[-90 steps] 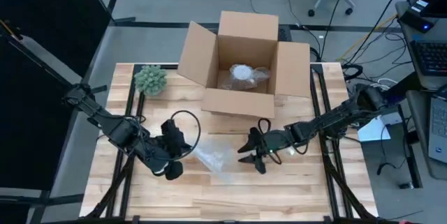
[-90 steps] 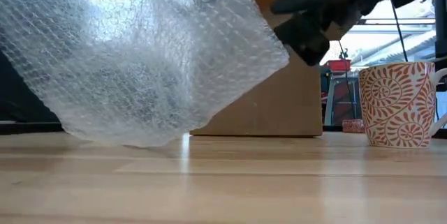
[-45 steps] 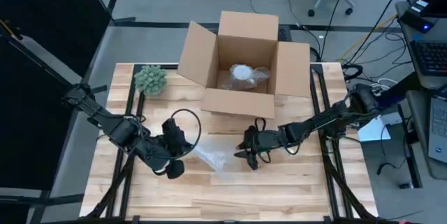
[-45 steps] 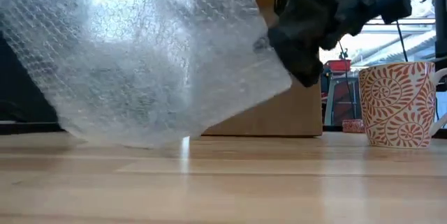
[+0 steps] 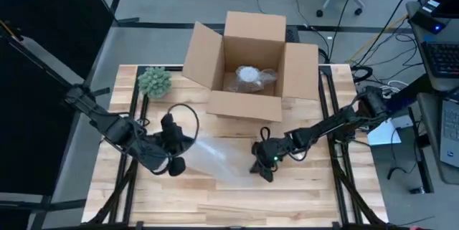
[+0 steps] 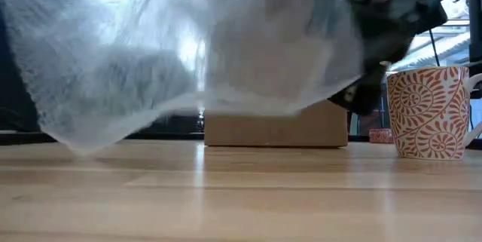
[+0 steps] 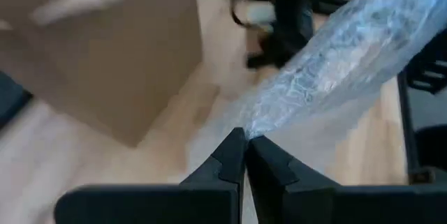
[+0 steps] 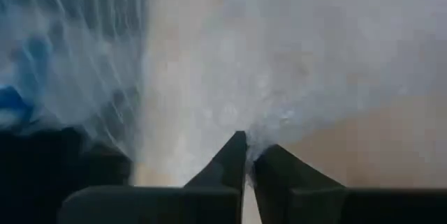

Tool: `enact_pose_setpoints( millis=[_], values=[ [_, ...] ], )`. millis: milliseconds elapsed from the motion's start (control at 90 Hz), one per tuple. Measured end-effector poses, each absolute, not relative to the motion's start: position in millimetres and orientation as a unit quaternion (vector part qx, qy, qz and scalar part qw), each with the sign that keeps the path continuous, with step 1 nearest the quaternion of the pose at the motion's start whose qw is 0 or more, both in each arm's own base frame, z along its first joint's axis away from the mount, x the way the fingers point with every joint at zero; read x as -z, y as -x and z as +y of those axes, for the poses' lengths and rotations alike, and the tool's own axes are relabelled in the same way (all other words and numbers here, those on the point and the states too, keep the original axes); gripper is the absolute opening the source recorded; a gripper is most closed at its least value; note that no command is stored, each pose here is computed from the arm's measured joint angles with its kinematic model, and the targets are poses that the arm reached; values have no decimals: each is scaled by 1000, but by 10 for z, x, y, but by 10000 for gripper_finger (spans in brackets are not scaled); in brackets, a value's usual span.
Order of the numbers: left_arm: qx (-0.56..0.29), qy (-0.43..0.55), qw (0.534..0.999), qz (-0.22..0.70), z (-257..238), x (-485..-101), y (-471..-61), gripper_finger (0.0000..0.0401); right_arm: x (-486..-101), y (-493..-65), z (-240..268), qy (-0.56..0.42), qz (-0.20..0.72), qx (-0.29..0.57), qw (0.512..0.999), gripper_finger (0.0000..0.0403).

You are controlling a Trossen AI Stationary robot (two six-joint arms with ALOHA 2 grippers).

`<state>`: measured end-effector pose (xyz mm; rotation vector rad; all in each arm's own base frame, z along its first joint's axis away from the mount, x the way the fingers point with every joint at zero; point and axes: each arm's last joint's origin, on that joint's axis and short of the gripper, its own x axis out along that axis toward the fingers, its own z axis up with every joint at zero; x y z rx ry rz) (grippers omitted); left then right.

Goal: Wrap mug
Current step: Wrap the orange mug with bubble wrap

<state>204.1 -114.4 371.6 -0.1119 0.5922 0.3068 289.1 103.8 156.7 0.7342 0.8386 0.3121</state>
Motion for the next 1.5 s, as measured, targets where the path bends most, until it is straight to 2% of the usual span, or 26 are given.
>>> enact_pose_setpoints(
  millis=[233,389,456,578,744,833,1033,1189,1344,1500],
  values=[
    [-183,18,933,309,-1050,-3698,-1940,0,-1573,-2758,1268,-423,482,-225,734,1],
    [-192,10,930,312,-1030,-3688,-1934,0,-1664,-2676,1391,-460,527,-298,649,1],
    [-193,10,931,311,-1030,-3691,-1935,0,-1729,-2657,1415,-463,526,-329,633,1],
    [-189,2,927,325,-1076,-3591,-1979,0,-1778,-2678,1395,-448,494,-330,668,2],
    [-178,-7,913,368,-1195,-3325,-2043,0,-1654,-2677,1342,-391,472,-229,756,9],
    [-189,-1,905,382,-1259,-3142,-2086,0,-1580,-2652,1293,-356,479,-172,784,24],
    [-206,19,884,420,-1362,-2743,-2192,0,-1478,-2583,1225,-309,507,-96,799,70],
    [-234,11,867,439,-1378,-2484,-2332,0,-1442,-2551,1190,-300,527,-78,792,116],
    [-246,17,856,455,-1367,-2070,-2495,0,-1486,-2600,1162,-304,511,-114,796,153],
    [-235,39,838,490,-1339,-1630,-2587,0,-1542,-2633,1212,-276,478,-163,818,165]
  ],
)
